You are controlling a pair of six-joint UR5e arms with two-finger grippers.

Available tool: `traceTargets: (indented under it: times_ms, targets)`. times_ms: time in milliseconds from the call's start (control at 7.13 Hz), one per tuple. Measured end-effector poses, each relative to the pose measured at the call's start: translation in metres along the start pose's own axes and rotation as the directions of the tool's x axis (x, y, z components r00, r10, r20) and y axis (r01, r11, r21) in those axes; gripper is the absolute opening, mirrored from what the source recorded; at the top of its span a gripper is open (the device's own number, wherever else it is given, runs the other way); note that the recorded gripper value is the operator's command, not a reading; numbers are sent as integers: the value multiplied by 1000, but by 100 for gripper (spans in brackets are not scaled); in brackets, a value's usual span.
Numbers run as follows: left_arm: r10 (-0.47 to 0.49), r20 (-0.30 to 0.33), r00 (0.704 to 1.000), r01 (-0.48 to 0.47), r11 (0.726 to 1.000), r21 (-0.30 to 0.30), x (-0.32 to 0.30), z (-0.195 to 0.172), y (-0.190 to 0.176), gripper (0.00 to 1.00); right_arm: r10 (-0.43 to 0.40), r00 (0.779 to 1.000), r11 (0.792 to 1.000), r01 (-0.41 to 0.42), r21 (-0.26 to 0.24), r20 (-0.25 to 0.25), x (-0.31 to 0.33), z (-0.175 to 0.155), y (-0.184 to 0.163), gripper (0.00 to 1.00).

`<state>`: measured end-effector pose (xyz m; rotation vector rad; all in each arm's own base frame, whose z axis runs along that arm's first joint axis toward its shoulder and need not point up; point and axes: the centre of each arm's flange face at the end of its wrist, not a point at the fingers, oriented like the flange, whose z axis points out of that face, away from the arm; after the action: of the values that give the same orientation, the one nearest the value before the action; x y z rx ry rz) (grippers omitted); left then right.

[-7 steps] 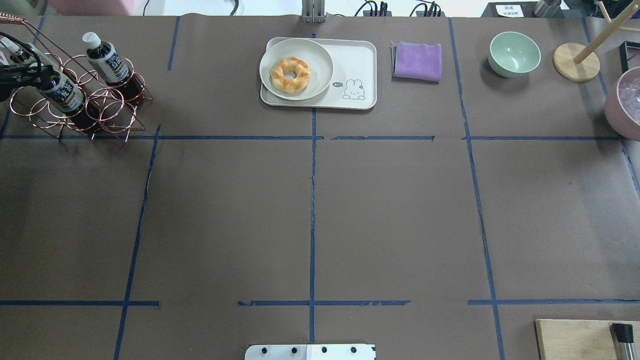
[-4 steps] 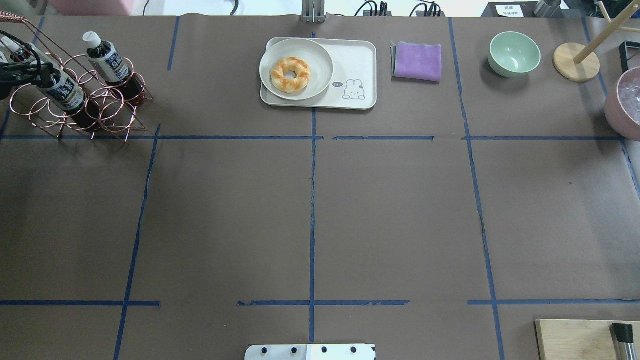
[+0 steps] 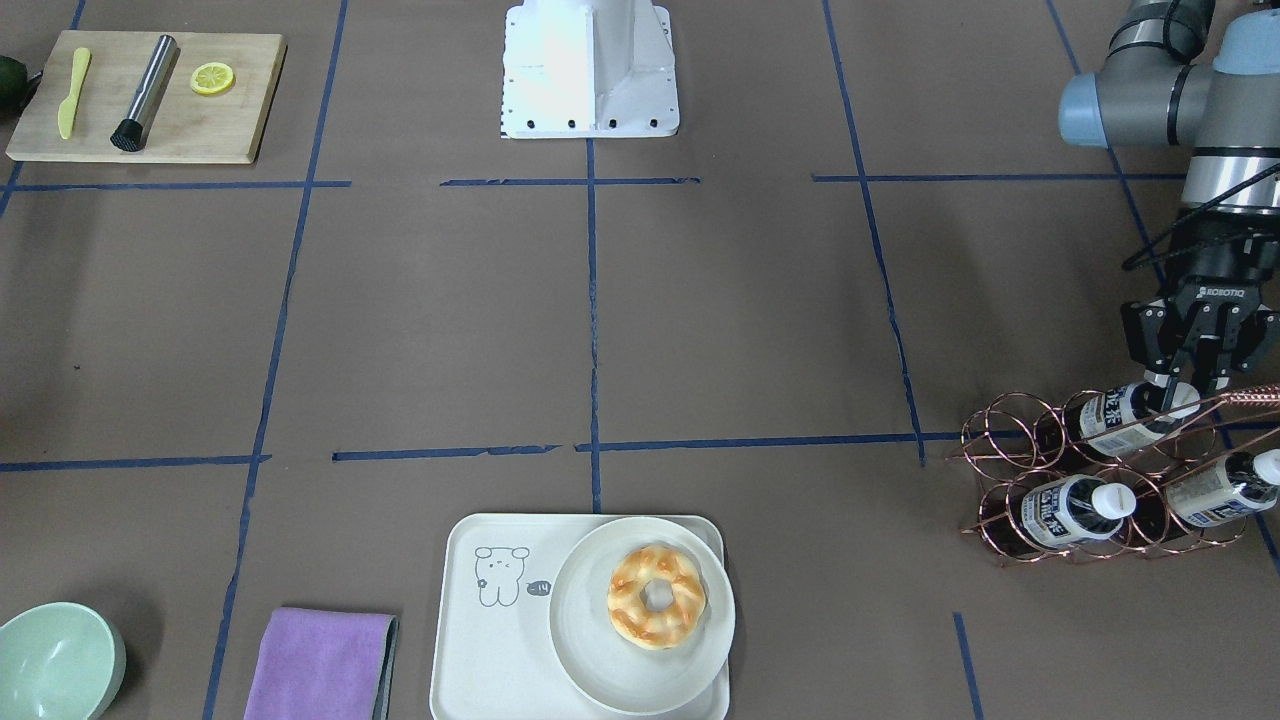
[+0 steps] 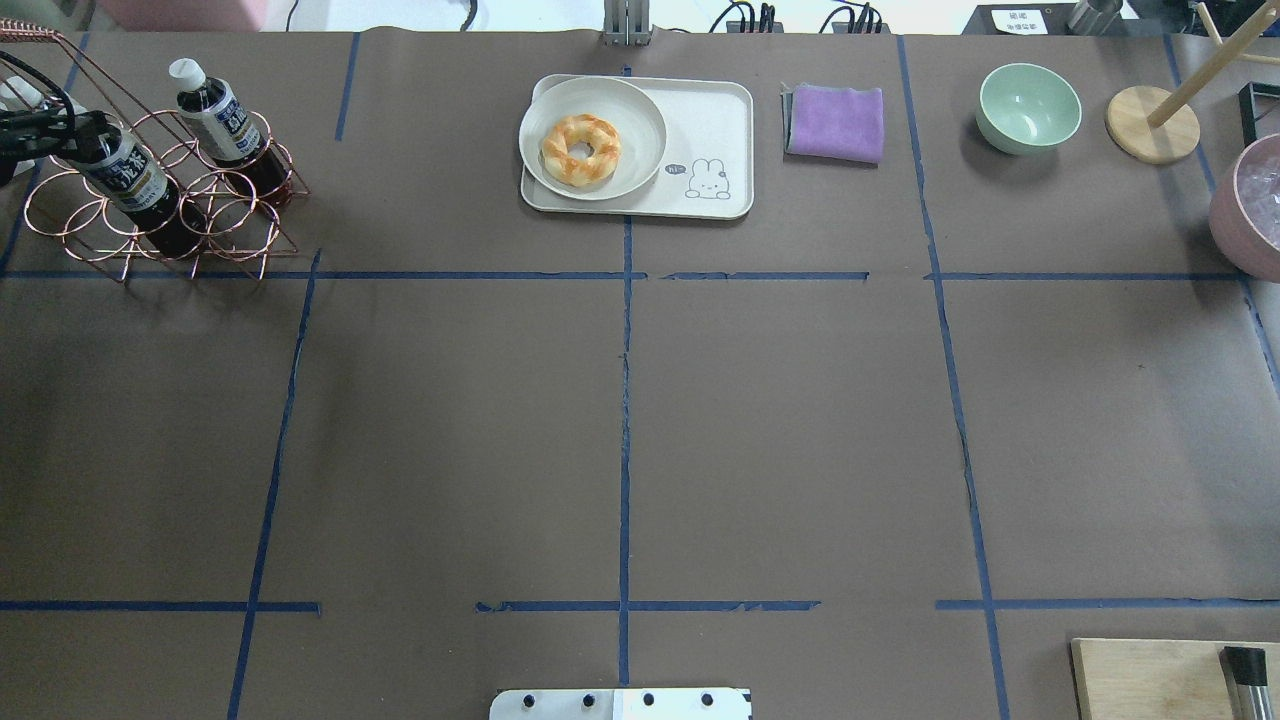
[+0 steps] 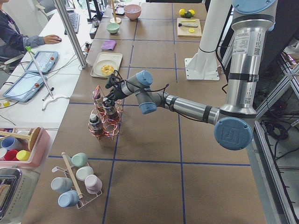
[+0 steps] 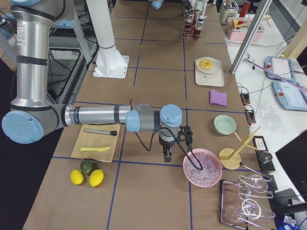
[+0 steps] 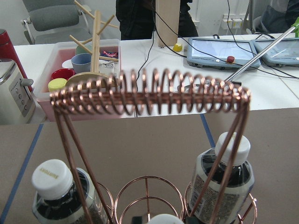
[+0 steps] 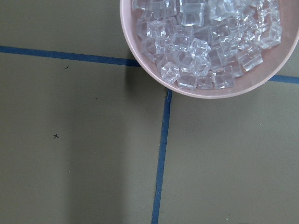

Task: Place tea on tray
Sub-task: 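Lower the left gripper into the copper rack around a tea bottle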

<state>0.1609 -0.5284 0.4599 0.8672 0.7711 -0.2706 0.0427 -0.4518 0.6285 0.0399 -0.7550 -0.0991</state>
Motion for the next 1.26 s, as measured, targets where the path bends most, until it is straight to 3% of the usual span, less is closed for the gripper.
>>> traceTargets:
  times_ms: [841, 1262]
  targets:
    - [19, 1, 1000, -19, 998, 62, -8, -24, -28, 0, 4, 1000, 1000, -4, -4, 0, 2, 2, 0, 100]
    - [5, -43, 999, -3, 999, 37, -23, -63, -32, 0, 4, 1000, 1000, -4, -5, 0, 2, 2, 1, 100]
